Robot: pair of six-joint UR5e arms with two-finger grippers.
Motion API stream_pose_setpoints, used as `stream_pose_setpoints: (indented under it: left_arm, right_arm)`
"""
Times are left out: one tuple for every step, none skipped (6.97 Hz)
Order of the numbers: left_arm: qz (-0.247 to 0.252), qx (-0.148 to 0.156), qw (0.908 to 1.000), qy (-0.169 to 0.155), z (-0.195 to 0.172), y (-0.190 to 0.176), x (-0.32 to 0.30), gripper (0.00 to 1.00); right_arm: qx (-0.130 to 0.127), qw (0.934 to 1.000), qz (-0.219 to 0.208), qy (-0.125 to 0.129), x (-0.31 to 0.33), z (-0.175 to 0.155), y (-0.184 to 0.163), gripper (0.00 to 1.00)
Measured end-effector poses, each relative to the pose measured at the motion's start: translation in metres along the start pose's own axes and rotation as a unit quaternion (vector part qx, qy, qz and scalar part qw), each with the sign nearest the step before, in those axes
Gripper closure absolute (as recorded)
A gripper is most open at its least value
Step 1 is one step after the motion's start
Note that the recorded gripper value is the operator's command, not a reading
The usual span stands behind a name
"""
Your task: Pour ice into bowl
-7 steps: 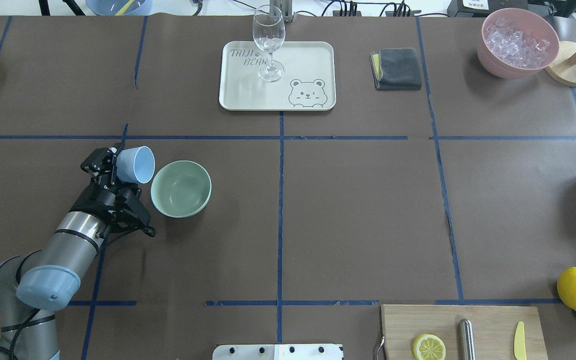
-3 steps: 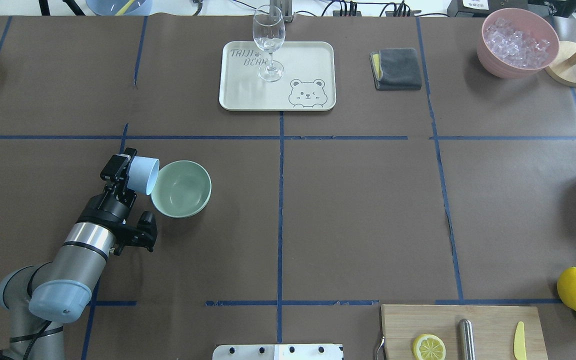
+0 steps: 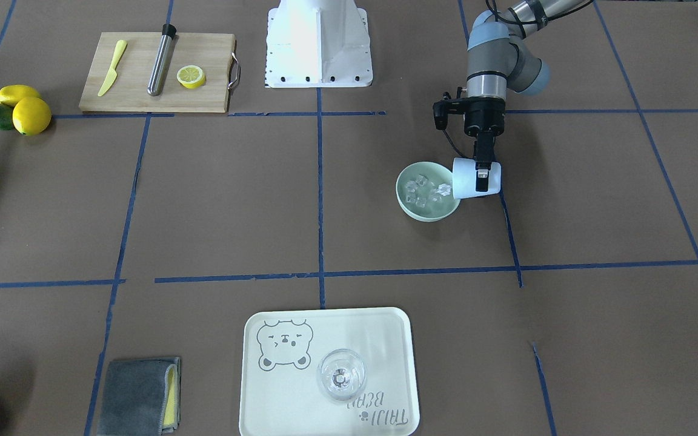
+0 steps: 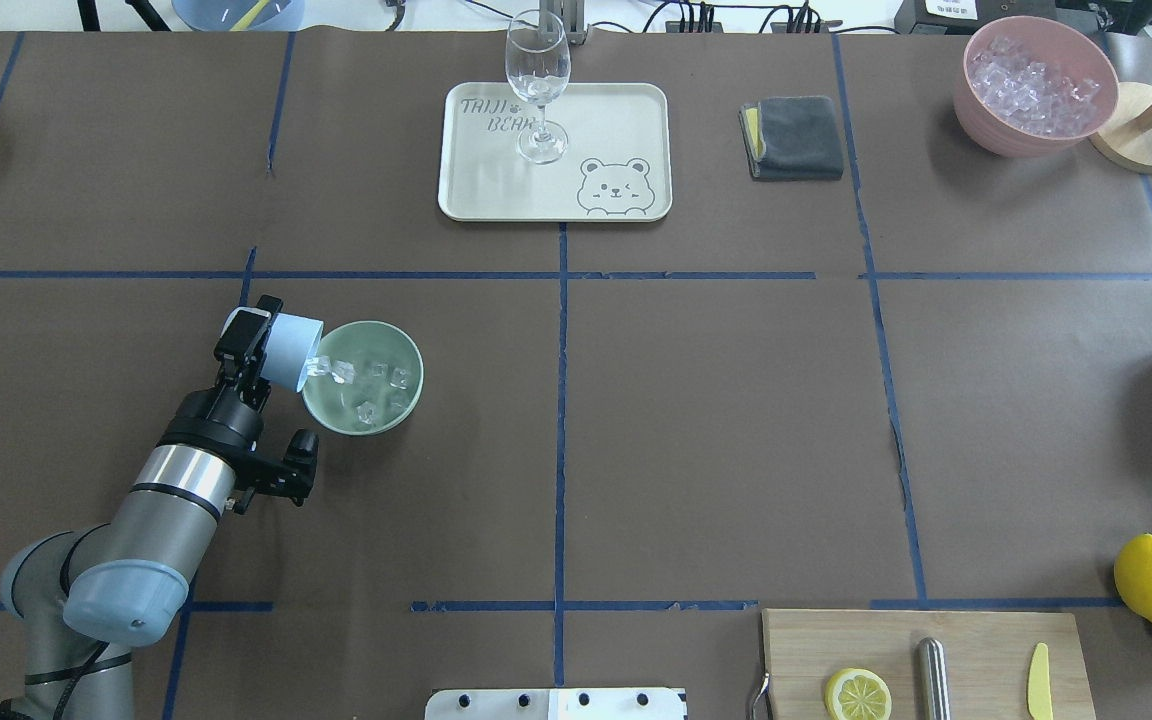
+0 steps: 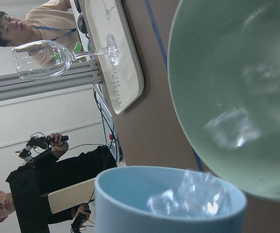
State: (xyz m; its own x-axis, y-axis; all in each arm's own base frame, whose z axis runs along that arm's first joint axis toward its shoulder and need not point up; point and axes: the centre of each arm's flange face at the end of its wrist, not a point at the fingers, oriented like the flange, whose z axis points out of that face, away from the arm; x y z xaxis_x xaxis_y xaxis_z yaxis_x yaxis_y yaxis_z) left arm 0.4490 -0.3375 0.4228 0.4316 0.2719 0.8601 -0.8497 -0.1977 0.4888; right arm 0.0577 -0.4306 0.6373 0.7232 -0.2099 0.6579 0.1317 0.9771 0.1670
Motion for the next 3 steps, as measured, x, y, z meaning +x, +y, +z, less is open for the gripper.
stream_pose_setpoints:
  left_arm:
    - [0.001,0.0,1.0,0.0,0.0001,-0.0001,0.0002,1.0]
    - [0.001,0.0,1.0,0.0,0.0,-0.0002,-0.0002,1.0]
    - [0.0,0.001,1.0,-0.001,-0.0004,-0.0004,-0.0011,1.0]
  right_arm:
    - [0.0,1.0,0.0,0.0,0.0001,0.0001,0.0,0.0]
    - [0.0,1.0,0.0,0.0,0.0001,0.0001,0.0,0.0]
    - [0.0,1.0,0.0,0.0,0.0001,0.0001,0.0,0.0]
